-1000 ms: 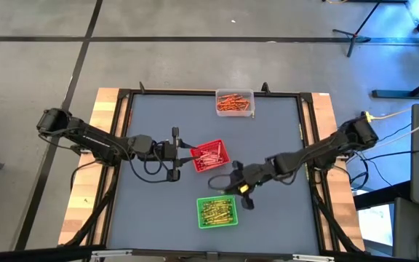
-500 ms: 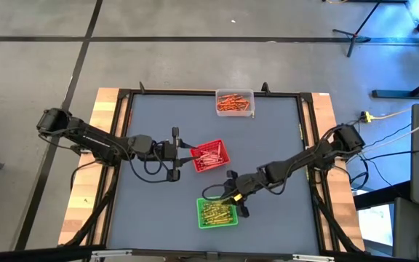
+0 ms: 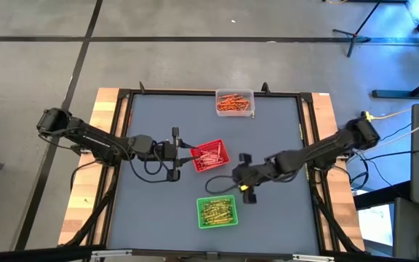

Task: Sort crayons
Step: Put the yellow crayon into the green bin

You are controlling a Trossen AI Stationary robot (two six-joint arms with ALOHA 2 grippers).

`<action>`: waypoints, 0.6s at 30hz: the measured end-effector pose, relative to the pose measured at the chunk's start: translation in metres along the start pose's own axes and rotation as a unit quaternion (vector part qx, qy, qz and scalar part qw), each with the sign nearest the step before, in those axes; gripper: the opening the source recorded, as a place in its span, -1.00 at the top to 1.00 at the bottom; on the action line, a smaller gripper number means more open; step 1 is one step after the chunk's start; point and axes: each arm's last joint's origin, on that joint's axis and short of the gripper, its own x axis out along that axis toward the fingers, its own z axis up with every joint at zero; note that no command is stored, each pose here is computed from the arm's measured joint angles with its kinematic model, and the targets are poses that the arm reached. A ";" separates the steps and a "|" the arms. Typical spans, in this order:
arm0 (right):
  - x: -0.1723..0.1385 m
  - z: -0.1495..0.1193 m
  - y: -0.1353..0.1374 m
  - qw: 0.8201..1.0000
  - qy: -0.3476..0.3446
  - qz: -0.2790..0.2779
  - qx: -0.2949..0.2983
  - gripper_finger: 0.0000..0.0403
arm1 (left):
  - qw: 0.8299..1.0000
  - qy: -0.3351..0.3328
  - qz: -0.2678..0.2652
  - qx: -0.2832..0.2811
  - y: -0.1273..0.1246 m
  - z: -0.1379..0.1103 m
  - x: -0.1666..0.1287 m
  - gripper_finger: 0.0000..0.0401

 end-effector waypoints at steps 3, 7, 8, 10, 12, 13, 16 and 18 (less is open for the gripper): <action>-0.018 -0.006 -0.010 0.998 0.027 -0.057 -0.001 0.14 | 1.000 0.000 0.000 0.000 0.000 0.000 0.000 0.36; -0.033 -0.012 -0.030 0.992 0.064 -0.109 0.012 0.14 | 1.000 0.000 0.000 -0.001 0.000 0.000 0.000 0.36; -0.035 -0.013 -0.036 0.991 0.069 -0.117 0.019 0.14 | 1.000 0.000 0.000 -0.001 0.000 0.000 0.000 0.36; -0.039 -0.013 -0.049 0.988 0.076 -0.131 0.036 0.14 | 1.000 0.000 0.000 -0.001 0.000 0.000 0.000 0.36; -0.041 -0.015 -0.062 0.985 0.080 -0.144 0.049 0.14 | 1.000 0.001 0.000 -0.003 0.000 0.000 0.000 0.36; -0.042 -0.018 -0.069 0.984 0.084 -0.150 0.053 0.14 | 1.000 0.000 0.000 -0.003 0.000 0.000 0.000 0.36; -0.044 -0.033 -0.091 0.979 0.074 -0.166 0.087 0.14 | 1.000 0.002 -0.001 -0.003 0.000 0.000 0.000 0.36; -0.045 -0.046 -0.106 0.976 0.066 -0.174 0.113 0.14 | 1.000 0.001 -0.002 -0.004 -0.001 0.000 0.000 0.36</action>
